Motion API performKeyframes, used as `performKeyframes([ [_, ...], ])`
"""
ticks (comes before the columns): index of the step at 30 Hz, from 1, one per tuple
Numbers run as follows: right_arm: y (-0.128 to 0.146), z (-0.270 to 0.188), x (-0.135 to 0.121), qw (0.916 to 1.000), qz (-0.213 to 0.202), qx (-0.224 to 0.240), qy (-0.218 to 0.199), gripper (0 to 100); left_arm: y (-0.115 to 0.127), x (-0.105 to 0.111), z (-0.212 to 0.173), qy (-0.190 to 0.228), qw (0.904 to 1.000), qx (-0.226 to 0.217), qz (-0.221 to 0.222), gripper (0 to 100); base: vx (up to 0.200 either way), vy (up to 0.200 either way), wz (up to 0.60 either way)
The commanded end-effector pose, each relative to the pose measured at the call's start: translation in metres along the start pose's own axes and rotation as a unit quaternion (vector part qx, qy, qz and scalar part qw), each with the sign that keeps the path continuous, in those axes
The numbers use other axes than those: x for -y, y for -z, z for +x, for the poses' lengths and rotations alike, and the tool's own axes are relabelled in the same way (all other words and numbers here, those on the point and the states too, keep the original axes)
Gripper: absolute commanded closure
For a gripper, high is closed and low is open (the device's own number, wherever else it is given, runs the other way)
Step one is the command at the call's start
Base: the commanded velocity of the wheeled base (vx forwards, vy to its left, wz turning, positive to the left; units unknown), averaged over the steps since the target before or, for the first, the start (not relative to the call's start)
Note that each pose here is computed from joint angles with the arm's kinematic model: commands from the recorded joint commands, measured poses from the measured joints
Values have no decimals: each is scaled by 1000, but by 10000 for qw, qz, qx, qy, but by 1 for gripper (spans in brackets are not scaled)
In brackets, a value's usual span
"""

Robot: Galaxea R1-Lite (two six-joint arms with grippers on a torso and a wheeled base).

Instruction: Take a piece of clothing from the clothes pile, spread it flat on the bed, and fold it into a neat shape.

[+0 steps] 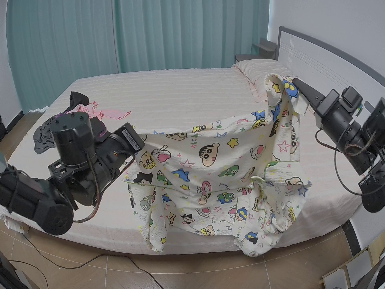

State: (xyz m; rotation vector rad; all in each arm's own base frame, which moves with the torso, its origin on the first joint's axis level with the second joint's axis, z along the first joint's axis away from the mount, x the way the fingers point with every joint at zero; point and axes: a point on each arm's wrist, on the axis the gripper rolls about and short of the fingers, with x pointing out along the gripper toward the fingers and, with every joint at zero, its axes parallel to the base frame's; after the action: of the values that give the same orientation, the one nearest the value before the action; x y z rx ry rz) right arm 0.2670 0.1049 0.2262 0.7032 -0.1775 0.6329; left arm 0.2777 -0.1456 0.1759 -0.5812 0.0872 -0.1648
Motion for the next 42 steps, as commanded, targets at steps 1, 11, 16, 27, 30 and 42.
performKeyframes([
  [1,15,21,34,9993,-15,-118,347,100,12,-15,31,-302,9995,-49,-5,100,200,0,0],
  [11,5,41,46,9993,-135,94,335,100,4,-14,53,-347,9994,5,-13,100,200,0,0],
  [16,2,56,51,9991,-133,65,397,100,-1,-10,66,-356,9992,-170,22,100,200,0,0],
  [27,23,77,96,9963,-80,-222,829,100,18,-41,114,-892,9934,-699,154,100,200,0,0],
  [30,37,81,110,9946,-36,-370,966,100,40,-53,122,-1061,9895,-952,238,100,67,0,0],
  [42,64,86,141,9899,44,-528,1312,100,69,-75,147,-1388,9817,-1268,302,100,0,0,0],
])
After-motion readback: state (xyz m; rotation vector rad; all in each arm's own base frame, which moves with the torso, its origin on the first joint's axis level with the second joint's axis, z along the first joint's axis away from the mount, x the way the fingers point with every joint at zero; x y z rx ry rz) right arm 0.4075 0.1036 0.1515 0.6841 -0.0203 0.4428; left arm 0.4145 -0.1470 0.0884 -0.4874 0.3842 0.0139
